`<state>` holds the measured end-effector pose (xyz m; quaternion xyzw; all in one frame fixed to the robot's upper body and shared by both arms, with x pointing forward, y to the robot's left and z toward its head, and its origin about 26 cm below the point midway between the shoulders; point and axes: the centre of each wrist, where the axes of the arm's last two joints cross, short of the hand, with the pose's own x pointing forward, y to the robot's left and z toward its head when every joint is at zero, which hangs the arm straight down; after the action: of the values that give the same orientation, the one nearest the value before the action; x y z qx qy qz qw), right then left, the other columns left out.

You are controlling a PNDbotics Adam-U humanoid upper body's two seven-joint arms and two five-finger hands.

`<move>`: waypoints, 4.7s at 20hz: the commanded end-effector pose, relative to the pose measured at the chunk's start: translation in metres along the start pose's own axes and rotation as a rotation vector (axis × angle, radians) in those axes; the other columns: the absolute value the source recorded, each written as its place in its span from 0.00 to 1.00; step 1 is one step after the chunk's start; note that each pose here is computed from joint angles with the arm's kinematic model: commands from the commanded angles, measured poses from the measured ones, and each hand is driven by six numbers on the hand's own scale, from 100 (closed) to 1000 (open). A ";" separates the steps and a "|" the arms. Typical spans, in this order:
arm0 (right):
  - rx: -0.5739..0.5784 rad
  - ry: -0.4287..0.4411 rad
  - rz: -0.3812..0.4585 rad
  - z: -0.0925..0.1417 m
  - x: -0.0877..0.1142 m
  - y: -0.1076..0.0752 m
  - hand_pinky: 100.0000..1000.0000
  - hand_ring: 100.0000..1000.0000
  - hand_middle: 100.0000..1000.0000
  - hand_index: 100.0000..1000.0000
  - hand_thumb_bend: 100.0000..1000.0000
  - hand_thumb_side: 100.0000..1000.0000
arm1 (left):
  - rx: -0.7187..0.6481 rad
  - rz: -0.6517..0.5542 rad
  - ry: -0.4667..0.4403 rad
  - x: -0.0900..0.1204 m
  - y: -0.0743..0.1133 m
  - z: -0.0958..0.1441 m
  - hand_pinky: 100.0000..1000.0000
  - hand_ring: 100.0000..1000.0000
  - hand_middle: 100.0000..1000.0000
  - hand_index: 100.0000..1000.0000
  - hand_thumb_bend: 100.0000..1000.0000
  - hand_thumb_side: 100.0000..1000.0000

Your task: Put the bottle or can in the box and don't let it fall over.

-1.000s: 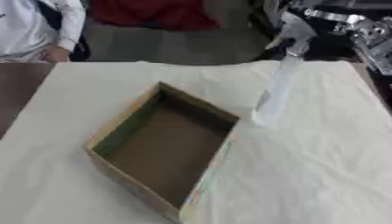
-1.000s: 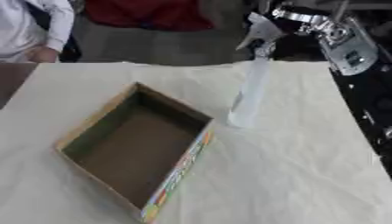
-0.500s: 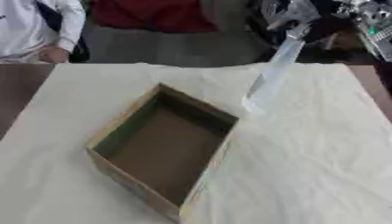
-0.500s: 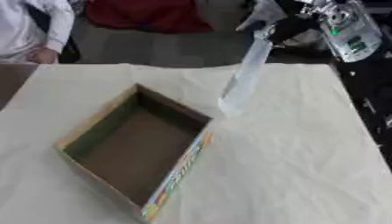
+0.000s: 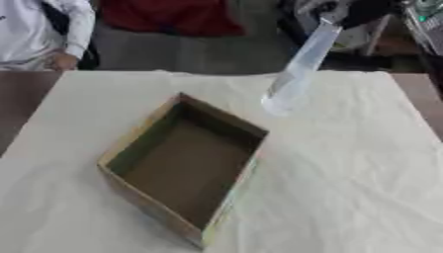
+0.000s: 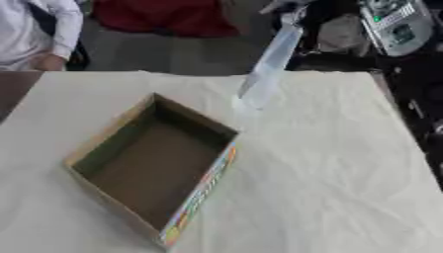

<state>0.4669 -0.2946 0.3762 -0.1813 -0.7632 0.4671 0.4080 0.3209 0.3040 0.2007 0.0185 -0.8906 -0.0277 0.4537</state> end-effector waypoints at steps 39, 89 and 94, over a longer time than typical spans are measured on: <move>-0.015 -0.228 0.008 -0.062 0.144 0.113 0.22 0.03 0.00 0.01 0.00 0.00 | 0.034 -0.015 -0.015 0.007 0.008 -0.001 0.70 0.68 0.61 0.75 0.08 0.62; 0.562 -0.228 0.205 -0.055 0.104 0.137 0.99 1.00 1.00 1.00 0.21 0.00 | 0.158 -0.065 -0.006 0.006 0.027 0.006 0.71 0.70 0.62 0.76 0.09 0.62; 0.544 -0.219 0.178 -0.053 0.105 0.128 0.98 1.00 1.00 1.00 0.14 0.00 | 0.154 -0.067 -0.005 0.005 0.028 0.006 0.71 0.70 0.62 0.76 0.09 0.62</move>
<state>0.4354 -0.1252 0.3065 -0.0655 -0.6203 0.7113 0.3241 0.3142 0.3277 0.1932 0.0743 -0.8841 0.0397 0.4596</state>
